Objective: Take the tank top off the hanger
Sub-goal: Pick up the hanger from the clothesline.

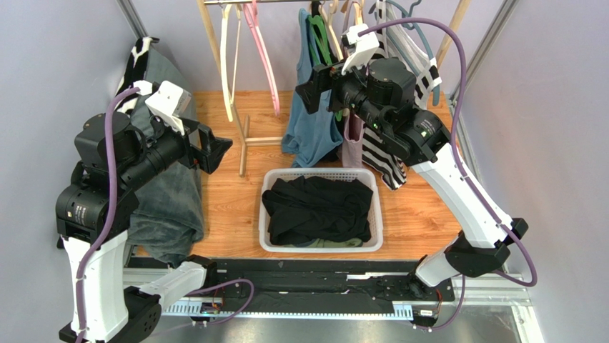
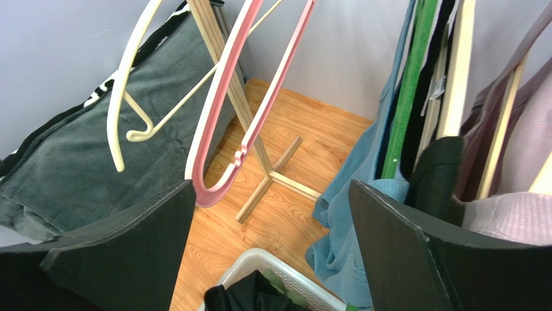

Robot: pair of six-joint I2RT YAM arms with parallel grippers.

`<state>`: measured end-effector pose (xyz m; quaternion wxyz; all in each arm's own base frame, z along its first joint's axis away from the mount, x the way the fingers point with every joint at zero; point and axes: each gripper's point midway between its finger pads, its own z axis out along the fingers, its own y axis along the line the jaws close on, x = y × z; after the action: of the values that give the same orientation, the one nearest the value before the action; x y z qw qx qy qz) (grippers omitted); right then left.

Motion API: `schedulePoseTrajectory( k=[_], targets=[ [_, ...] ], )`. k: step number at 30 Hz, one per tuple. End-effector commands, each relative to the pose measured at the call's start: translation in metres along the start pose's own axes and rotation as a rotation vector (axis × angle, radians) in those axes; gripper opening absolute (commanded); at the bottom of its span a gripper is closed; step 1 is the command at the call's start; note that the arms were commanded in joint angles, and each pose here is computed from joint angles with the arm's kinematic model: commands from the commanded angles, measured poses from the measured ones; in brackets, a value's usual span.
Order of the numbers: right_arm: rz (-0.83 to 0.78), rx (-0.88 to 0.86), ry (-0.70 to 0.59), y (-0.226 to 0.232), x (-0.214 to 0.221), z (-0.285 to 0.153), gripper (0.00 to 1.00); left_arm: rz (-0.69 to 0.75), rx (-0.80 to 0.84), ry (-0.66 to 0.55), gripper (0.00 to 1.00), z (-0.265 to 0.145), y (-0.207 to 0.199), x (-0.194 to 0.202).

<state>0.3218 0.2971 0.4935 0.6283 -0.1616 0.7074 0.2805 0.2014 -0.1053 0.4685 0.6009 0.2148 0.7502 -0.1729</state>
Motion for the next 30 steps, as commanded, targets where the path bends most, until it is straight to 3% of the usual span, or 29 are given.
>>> schedulePoseTrajectory(
  k=[1, 8, 18, 24, 30],
  targets=[
    [0.008, -0.006, -0.071, -0.003, -0.024, -0.006, 0.93, 0.014, 0.000, -0.044, 0.95, -0.002, 0.000, -0.010],
    [0.038, 0.007, -0.092, -0.015, -0.033, -0.008, 0.93, 0.010, 0.004, -0.037, 0.95, 0.000, 0.000, -0.006],
    [0.041, 0.084, -0.019, -0.038, -0.005, 0.003, 0.93, 0.011, 0.011, -0.052, 0.95, -0.005, -0.003, -0.010],
    [-0.008, 0.256, 0.051, -0.070, 0.014, 0.006, 0.89, 0.013, 0.018, -0.058, 0.95, -0.008, -0.005, -0.011],
    [-0.055, 0.375, 0.013, -0.096, 0.000, -0.008, 0.89, 0.013, 0.021, -0.057, 0.95, -0.007, -0.005, -0.011]
  ],
)
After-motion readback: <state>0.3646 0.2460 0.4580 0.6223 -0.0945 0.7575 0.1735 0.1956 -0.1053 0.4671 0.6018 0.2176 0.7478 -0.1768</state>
